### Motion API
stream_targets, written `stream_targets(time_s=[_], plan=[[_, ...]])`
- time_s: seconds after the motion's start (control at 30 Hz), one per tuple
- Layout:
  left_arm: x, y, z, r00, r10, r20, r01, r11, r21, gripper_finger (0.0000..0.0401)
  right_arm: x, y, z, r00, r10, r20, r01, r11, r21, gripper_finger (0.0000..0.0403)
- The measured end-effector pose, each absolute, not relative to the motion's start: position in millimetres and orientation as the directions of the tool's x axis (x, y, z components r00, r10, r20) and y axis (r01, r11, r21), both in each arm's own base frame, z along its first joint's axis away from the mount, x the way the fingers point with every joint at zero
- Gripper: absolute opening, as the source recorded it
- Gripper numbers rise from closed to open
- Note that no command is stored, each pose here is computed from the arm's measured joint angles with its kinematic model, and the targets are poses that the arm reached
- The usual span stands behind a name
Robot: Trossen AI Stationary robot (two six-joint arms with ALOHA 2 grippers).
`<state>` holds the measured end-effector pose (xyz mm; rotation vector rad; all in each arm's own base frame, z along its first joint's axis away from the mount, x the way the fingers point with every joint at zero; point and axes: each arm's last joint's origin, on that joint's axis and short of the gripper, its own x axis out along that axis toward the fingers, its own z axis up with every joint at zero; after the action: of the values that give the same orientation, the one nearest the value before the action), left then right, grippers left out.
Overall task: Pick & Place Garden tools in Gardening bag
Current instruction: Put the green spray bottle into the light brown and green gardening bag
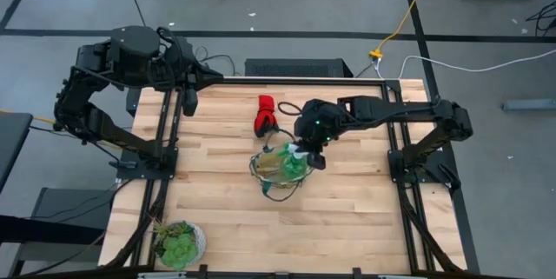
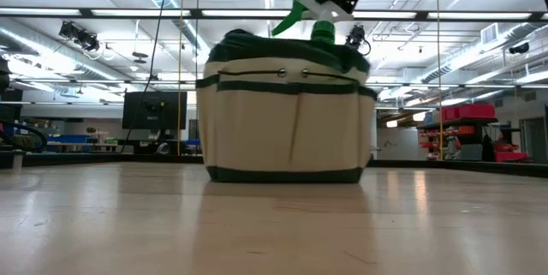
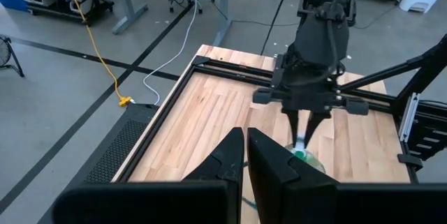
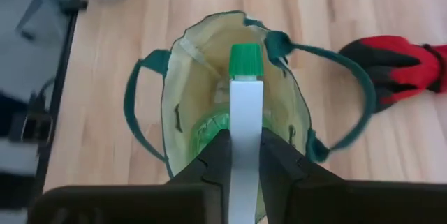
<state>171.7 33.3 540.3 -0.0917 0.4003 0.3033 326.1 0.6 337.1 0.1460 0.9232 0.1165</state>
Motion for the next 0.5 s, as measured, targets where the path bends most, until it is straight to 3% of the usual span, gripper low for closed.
stream_targets(time_s=[0.33,0.5], plan=[[171.7,33.2,540.3,0.877,0.272,-0.397,-0.309,0.95,-0.031,0.0025,323.1,8.9,335.0,0.565,0.172,-0.807,-0.201,0.977,0.067,0.0049],[171.7,33.2,540.3,0.877,0.272,-0.397,-0.311,0.95,-0.035,0.0025,323.5,8.9,335.2,0.569,0.164,-0.806,-0.172,0.982,0.078,0.0049]])
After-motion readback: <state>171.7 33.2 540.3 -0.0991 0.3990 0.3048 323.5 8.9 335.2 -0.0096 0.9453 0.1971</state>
